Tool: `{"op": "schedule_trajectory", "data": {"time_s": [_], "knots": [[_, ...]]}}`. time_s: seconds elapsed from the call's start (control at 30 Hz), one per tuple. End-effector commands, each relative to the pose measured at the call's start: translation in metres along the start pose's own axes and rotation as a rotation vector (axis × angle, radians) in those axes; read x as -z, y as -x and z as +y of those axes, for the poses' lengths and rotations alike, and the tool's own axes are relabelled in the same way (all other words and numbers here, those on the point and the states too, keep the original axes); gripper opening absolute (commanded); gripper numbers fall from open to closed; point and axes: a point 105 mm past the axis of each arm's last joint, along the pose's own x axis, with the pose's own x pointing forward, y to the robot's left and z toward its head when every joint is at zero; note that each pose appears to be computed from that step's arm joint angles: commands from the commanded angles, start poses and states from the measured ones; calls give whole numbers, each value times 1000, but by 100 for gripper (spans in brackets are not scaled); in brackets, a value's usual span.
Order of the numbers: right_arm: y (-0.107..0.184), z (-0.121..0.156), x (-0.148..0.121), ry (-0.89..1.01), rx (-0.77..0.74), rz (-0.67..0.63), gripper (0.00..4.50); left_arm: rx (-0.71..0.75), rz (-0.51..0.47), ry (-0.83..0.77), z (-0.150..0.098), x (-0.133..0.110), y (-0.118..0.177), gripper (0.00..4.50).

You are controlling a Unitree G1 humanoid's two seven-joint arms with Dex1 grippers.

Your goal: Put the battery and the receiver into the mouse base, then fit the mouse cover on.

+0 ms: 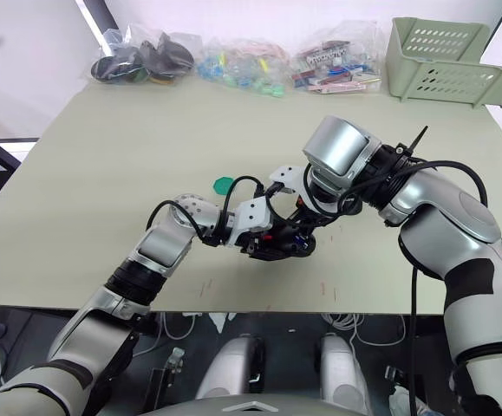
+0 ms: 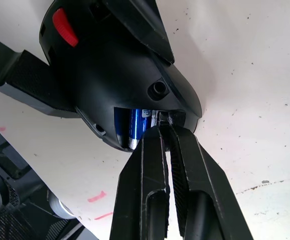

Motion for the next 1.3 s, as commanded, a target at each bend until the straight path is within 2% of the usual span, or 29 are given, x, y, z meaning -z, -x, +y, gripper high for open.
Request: {"op": "schedule_trajectory", "data": {"time_s": [0.03,0.4,0.5,0.57,0.9,1.07,1.17,1.3], "knots": [[-1,4,-4,10,-9,-11,0,-14,-11,-16,-2,-5,-3,292],[-5,8,0,33,-31,-16,0,-23,-7,5,-2,1,-2,292],[6,2,-3,17,-12,-53,100,-20,-7,11,-3,2,-2,291],[17,-4,-3,-4,-7,-77,187,-18,-8,15,-4,2,-2,291],[51,-15,17,-23,-19,-189,187,-16,-6,20,-3,5,0,291],[65,-11,32,54,-10,-361,187,-16,-3,23,-2,6,2,291],[67,-2,35,87,-78,-596,187,-14,0,24,-2,7,3,291],[49,-1,52,131,-29,-847,187,-11,10,24,-1,9,5,291]]}}
